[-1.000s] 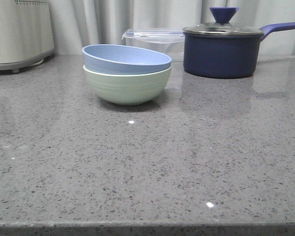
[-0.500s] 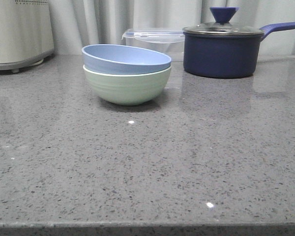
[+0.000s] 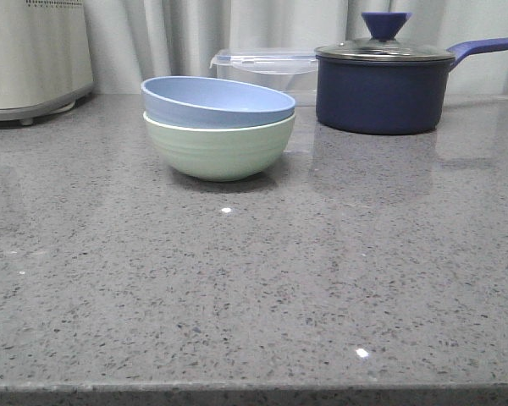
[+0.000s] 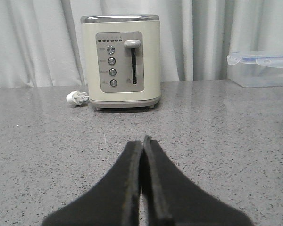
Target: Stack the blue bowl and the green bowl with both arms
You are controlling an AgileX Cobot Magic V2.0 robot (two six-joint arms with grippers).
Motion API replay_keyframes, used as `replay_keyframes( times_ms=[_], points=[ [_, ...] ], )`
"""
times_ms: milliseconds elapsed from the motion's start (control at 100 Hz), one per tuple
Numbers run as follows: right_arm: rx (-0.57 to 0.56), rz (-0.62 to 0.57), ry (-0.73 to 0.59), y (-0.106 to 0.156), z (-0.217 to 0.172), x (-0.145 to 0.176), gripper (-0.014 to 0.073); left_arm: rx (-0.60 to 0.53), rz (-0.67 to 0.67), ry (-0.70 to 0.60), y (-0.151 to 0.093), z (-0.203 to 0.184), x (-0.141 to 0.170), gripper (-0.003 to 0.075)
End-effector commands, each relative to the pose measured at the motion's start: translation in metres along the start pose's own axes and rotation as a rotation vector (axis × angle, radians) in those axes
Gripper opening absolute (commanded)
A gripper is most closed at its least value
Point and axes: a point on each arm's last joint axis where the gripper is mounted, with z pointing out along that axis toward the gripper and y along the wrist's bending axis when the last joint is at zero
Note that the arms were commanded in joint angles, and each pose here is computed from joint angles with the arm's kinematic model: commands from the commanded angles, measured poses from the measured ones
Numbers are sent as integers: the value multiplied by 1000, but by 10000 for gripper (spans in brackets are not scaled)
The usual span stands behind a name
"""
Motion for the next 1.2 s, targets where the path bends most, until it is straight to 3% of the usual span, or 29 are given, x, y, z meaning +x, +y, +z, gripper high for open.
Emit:
replay_keyframes(
  times_ms=[0,230,500,590,810,1190],
  points=[
    [4,-14,-86,1,-2,-13,-50,-6,-15,-78,1,-2,4,-20],
    [93,-130,-157,-10,9,-3,-50,-6,-15,-78,1,-2,4,-20],
    [154,-135,-373,-20,14,26,-50,-6,-15,-78,1,-2,4,-20],
    [158,-86,-414,-24,15,44,-50,-6,-15,-78,1,-2,4,-20],
    [170,-44,-346,-33,27,85,-50,-6,-15,-78,1,-2,4,-20],
    [180,-65,-312,-34,28,87,-50,-6,-15,-78,1,-2,4,-20]
  ],
)
